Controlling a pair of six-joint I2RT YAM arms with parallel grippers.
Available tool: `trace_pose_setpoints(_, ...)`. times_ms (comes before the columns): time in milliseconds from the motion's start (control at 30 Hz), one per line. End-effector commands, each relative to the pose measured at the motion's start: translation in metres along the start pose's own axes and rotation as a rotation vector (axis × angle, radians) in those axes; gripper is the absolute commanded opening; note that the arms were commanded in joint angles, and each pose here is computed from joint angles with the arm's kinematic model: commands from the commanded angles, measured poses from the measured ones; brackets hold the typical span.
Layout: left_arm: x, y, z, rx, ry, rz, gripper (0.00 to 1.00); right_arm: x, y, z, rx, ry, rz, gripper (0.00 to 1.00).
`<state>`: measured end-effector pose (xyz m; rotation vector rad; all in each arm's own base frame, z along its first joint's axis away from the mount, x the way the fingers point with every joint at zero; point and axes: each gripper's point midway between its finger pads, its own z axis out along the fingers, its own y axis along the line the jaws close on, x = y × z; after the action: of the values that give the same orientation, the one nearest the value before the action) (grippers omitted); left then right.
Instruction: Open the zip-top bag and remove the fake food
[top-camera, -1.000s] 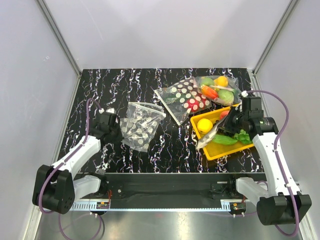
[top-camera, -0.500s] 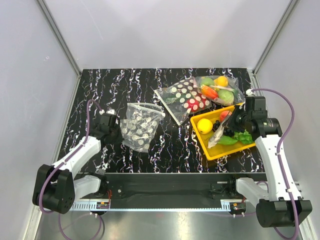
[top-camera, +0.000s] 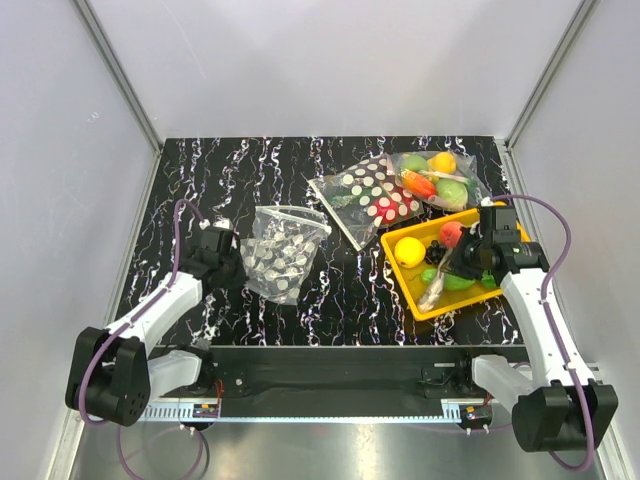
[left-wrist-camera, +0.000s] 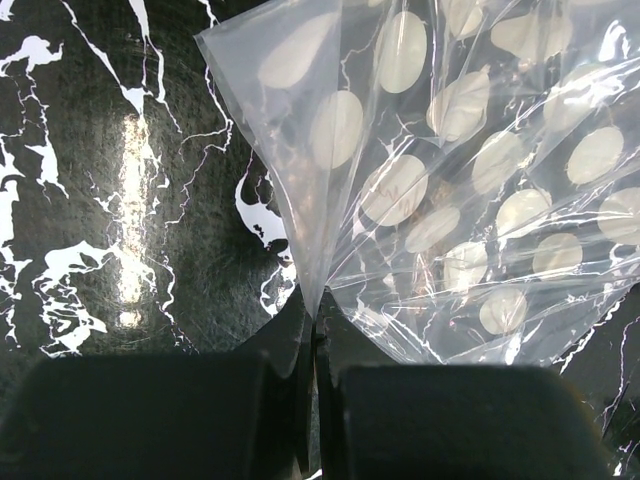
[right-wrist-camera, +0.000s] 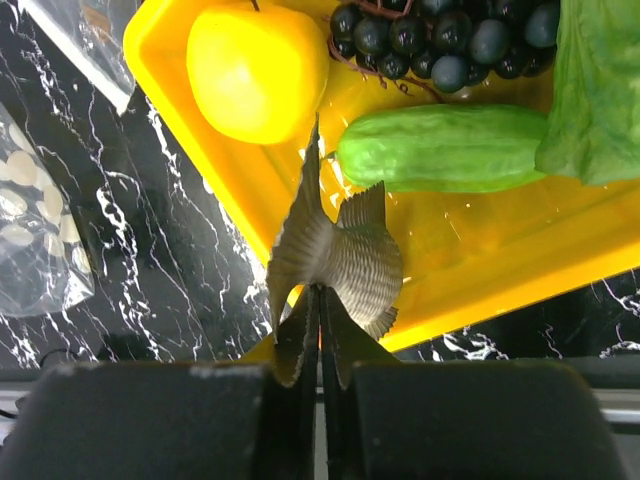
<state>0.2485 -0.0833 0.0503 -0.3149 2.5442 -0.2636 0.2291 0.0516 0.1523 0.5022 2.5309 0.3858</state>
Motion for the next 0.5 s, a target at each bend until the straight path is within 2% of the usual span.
trace_pose_setpoints(0, -0.009, -0.008, 0.001, 0.038, -0.027, 0.002, 0.0, -0.011, 0.0, 0.011, 0.009, -0.031, 0.007, 0.09)
trace_pose_setpoints(133, -0.009, -0.012, 0.001, 0.058, -0.018, -0.005, 0.02, -0.022, 0.002, 0.026, 0.012, -0.031, 0.028, 0.35)
trace_pose_setpoints(167, -0.01, -0.013, 0.0, 0.06, -0.02, -0.007, 0.03, -0.024, 0.004, 0.026, 0.008, -0.034, 0.031, 0.45)
trace_pose_setpoints(267, -0.014, -0.014, -0.004, 0.059, -0.033, -0.013, 0.15, -0.034, 0.006, 0.025, 0.01, -0.052, 0.021, 0.61)
trace_pose_setpoints(300, -0.016, -0.015, -0.006, 0.06, -0.04, -0.014, 0.22, -0.04, 0.009, 0.021, 0.006, -0.07, 0.014, 0.7)
trace_pose_setpoints(367, -0.021, -0.016, -0.012, 0.059, -0.047, -0.018, 0.37, -0.045, 0.01, 0.014, 0.01, -0.091, 0.006, 0.79)
trace_pose_setpoints(400, -0.023, -0.017, -0.015, 0.06, -0.052, -0.02, 0.47, -0.051, 0.013, 0.009, 0.003, -0.115, 0.0, 0.87)
trace_pose_setpoints(433, -0.027, -0.019, -0.019, 0.066, -0.059, -0.023, 0.63, -0.053, 0.014, 0.004, 0.001, -0.129, -0.005, 0.93)
trace_pose_setpoints(467, -0.032, -0.017, -0.022, 0.043, -0.078, -0.026, 0.68, -0.057, 0.015, 0.0, 0.005, -0.146, -0.009, 0.97)
